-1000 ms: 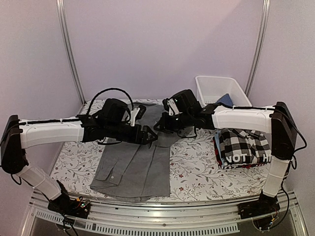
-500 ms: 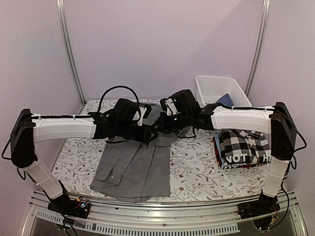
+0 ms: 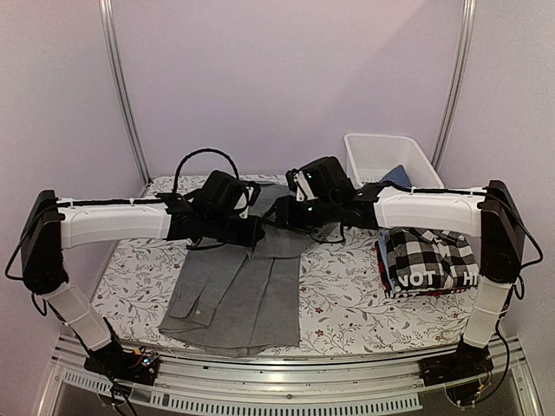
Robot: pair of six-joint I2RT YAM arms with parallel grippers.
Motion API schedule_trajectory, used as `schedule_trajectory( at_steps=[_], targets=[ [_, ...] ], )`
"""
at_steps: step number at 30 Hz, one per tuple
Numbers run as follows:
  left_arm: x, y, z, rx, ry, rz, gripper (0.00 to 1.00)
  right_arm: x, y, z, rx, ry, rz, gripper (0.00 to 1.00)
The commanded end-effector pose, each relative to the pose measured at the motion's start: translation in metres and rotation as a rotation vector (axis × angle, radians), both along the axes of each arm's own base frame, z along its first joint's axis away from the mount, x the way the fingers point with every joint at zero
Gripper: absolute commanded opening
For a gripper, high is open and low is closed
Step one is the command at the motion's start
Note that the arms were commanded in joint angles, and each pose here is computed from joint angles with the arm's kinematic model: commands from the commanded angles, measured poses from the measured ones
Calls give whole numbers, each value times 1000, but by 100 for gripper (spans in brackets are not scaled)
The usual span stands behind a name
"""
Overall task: Fold and stack the long sleeve shirts
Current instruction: Pass from the right arm to the left
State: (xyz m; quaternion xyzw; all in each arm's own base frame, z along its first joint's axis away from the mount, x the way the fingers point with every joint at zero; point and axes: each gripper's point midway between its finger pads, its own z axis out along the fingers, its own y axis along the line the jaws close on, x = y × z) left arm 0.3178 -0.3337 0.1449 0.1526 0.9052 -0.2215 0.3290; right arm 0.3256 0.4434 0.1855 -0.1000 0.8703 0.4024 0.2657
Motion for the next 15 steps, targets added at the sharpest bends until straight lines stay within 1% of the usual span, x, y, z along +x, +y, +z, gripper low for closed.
schedule_trajectory(
  at_steps=[1, 4, 8, 12, 15],
  targets=[
    [20, 23, 12, -45, 43, 72, 0, 7, -28, 30, -49, -123, -86, 56],
    [30, 37, 23, -73, 49, 97, 0, 12, -48, 24, -83, -131, -133, 57],
    [43, 60, 37, -101, 41, 141, 0, 25, -81, 9, -158, -153, -269, 60],
    [51, 76, 47, -108, 30, 168, 0, 24, -90, -4, -185, -165, -285, 64],
    [56, 87, 54, -111, 24, 189, 0, 23, -95, -21, -228, -156, -291, 65]
  ],
)
